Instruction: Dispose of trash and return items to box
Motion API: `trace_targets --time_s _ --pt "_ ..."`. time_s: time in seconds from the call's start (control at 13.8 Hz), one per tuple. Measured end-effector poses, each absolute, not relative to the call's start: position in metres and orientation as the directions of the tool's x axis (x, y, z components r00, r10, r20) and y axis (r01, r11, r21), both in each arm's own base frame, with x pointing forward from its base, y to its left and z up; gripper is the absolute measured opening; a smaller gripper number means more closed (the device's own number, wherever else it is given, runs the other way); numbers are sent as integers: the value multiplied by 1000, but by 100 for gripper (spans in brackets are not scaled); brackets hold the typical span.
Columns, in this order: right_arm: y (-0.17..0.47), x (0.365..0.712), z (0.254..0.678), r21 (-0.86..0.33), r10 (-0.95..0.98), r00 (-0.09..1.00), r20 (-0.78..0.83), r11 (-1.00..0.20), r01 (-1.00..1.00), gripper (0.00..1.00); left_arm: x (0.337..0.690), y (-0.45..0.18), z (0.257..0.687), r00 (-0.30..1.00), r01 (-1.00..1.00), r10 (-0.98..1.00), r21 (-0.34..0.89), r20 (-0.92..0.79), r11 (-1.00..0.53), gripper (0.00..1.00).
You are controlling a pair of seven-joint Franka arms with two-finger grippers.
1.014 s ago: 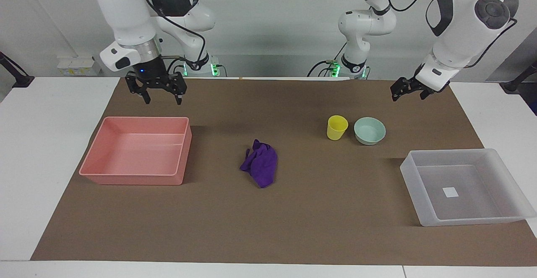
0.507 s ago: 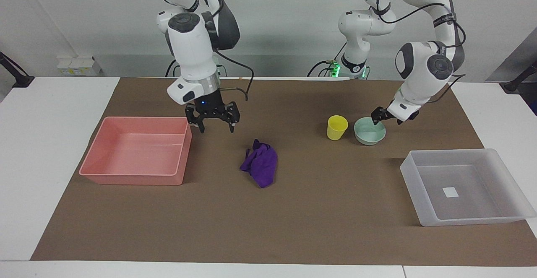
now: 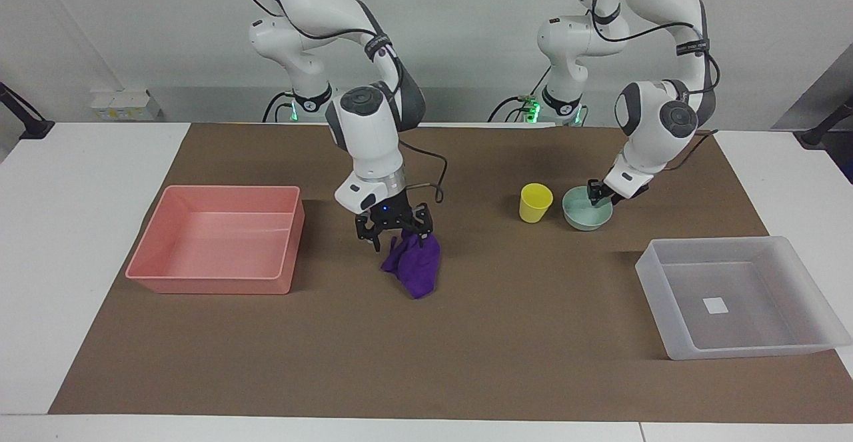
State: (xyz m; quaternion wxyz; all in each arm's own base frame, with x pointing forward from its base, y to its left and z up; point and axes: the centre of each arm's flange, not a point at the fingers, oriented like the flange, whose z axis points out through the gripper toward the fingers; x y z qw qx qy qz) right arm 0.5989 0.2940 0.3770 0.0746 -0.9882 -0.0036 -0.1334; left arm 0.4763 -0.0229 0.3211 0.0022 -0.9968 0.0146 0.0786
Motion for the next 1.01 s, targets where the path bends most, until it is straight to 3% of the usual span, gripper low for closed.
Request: trace_targets --time_s 0.22,0.43,0.65,0.72,0.87,1.01 --pt "317 592 335 -134 18 971 238 -990 52 100 481 -18 327 988 -13 -14 4 -154 -1000 6" --pt "312 584 309 -103 33 979 200 -993 55 100 498 -15 361 982 -5 -6 5 -187 -1000 4" --pt "307 580 299 -64 65 979 194 -995 78 94 529 13 441 976 47 45 6 -215 -999 4" --pt "305 580 299 -62 64 979 194 -995 77 87 541 28 469 977 73 70 7 -204 -997 4" --pt "304 580 299 -59 62 980 191 -995 74 62 568 69 504 981 128 125 11 -149 -992 4" --pt "303 580 301 -54 50 983 174 -997 60 39 596 109 506 980 167 165 15 -116 -986 4"
